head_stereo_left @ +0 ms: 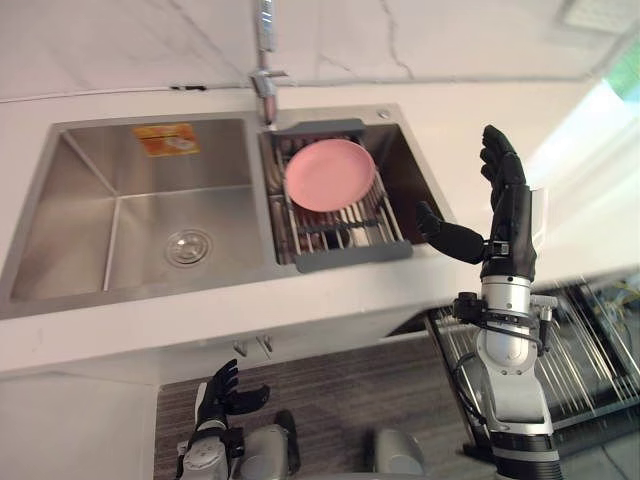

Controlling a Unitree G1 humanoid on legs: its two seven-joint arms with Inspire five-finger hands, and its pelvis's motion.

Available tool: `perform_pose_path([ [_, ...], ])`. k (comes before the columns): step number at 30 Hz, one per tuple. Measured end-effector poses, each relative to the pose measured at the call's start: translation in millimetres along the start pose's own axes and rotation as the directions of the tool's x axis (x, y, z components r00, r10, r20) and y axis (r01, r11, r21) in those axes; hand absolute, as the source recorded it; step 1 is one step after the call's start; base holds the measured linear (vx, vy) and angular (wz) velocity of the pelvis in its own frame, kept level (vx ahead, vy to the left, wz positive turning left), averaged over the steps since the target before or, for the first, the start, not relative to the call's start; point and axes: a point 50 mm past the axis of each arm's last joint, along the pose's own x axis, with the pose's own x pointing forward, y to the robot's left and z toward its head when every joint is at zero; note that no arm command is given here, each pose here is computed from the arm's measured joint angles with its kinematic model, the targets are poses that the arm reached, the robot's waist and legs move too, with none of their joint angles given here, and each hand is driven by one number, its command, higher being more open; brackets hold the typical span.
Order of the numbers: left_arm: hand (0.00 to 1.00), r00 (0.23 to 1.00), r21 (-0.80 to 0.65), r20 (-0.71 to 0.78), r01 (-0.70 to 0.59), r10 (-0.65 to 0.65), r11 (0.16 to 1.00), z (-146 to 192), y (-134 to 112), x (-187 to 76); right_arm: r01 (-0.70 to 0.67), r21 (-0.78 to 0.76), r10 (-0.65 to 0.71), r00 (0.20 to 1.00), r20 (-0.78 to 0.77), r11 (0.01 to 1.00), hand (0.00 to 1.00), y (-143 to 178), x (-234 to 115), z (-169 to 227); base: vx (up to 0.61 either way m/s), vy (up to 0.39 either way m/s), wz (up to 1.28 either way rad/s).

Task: Walk over to the sink, pick up the cup, carry it to the dishwasher, place the cup inside the dishwasher, then close the dishwasher door

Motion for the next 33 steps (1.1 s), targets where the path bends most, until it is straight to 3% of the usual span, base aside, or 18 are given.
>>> perform_pose_path([
  [8,0.9,0.998,-0.02,-0.055,0.002,-0.003,1.0,-19.3,-2.9,-10.9,-0.116,-0.045,0.111,0.989,-0.1,0.992,0.9,5.3,-9.4,-21.1,0.12,-0.028,-0.12],
  [9,0.9,0.996,0.015,-0.092,0.016,-0.015,1.0,-28.2,-1.0,-13.1,-0.164,-0.086,0.146,0.971,-0.187,0.983,0.9,9.2,-22.4,-35.9,0.0,0.0,0.0],
  [22,0.9,0.995,0.012,-0.099,0.008,-0.007,1.0,-29.7,0.4,-13.3,-0.143,-0.132,0.117,0.976,-0.184,0.981,0.9,10.1,-21.6,-35.4,0.0,0.0,0.01],
  [33,0.9,0.99,-0.033,-0.114,-0.082,0.078,0.996,-31.8,19.1,-13.4,-0.047,-0.298,0.03,0.998,-0.062,0.953,0.9,-7.9,33.6,-27.8,-0.01,-0.001,0.17],
])
